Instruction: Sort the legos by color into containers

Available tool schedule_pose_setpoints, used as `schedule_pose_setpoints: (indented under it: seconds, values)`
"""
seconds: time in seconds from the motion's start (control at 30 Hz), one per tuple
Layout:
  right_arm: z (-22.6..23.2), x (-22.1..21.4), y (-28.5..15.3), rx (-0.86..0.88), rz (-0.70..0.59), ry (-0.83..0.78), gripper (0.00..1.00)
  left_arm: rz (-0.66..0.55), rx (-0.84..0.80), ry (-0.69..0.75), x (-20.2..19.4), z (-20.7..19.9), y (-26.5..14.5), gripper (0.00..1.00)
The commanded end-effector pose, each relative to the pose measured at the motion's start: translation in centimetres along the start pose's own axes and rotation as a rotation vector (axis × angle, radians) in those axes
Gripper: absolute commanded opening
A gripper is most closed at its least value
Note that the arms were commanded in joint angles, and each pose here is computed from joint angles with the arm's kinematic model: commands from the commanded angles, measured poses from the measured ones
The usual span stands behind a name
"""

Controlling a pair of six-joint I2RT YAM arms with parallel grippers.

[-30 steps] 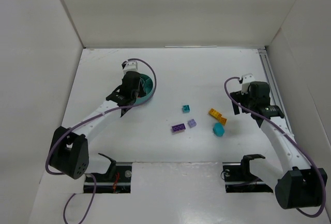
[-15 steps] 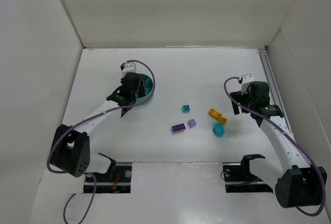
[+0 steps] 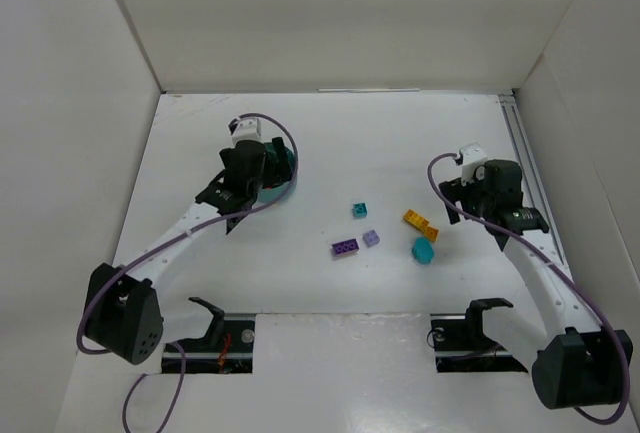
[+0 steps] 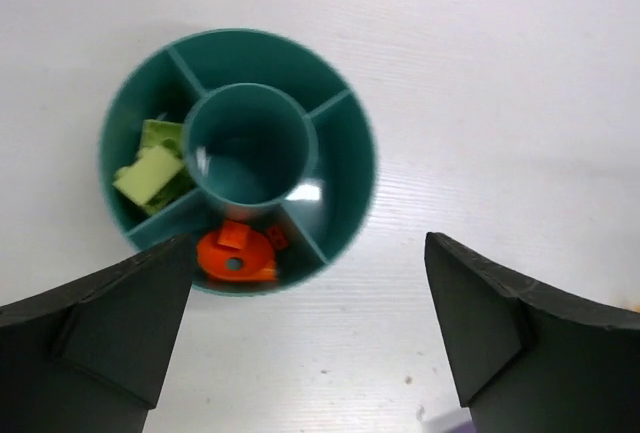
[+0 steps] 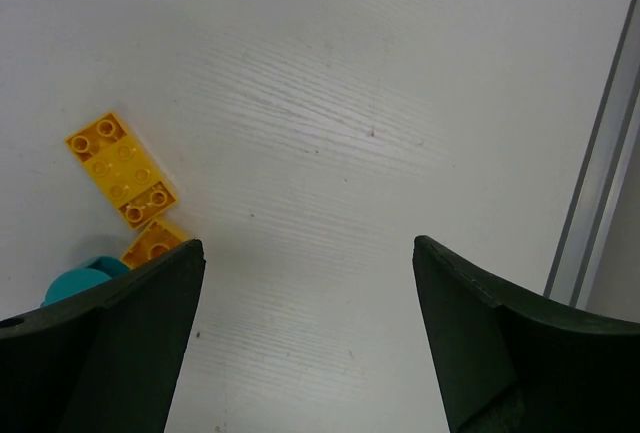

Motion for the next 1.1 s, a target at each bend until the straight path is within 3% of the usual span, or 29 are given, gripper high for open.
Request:
schedule_pose_setpoints:
  seconds: [0.0, 0.2, 0.27, 0.5, 0.6, 0.83, 0.93, 1.07]
  values:
    - [0.4, 1.5, -0.1, 0.062, -0.126, -0.060, 0.89, -0.013, -0.143, 0.056, 0.1, -2.1, -1.9, 0.97]
    - [2.2, 1.8, -0.2, 0.065, -0.081, -0.075, 0.90, 0.151, -0.412, 0.214, -4.8, -5.4, -3.2, 1.00]
    - [2.6, 2.1, 0.2, 0.098, -0.054, -0.098, 0.90, 0.228, -0.468, 0.279, -8.3, -6.7, -4.0, 1.00]
    - [4.4, 1.9, 1.7, 0.125, 0.063, -0.174, 0.90, 0.364, -0.569, 0.456, -15.4, -9.4, -6.4, 1.00]
    - [4.6, 2.3, 1.6, 0.129, 0.051, -0.180, 0.90, 0.394, -0.607, 0.547, -17.2, -10.0, -6.9, 0.99]
    - [4.4, 2.5, 1.0, 0.122, 0.030, -0.187, 0.90, 0.435, -0.525, 0.619, -19.5, -10.4, -4.5, 0.97]
    - [4.3, 2.6, 0.8, 0.119, 0.022, -0.186, 0.90, 0.452, -0.509, 0.649, -20.2, -11.0, -3.8, 0.92]
    - [4.3, 2.6, 0.8, 0.119, 0.022, -0.186, 0.90, 0.458, -0.462, 0.658, -20.4, -10.8, -3.4, 0.76]
Point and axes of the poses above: each gripper's point midway between its finger pads, its own y axis out along the fingers, its own z axis along the line the jaws close on, x = y × z, the point moved 8 cm from there along -y, back along the fingers, and after that the axes turned 5 degrees about -y, right-handed, at the moved point
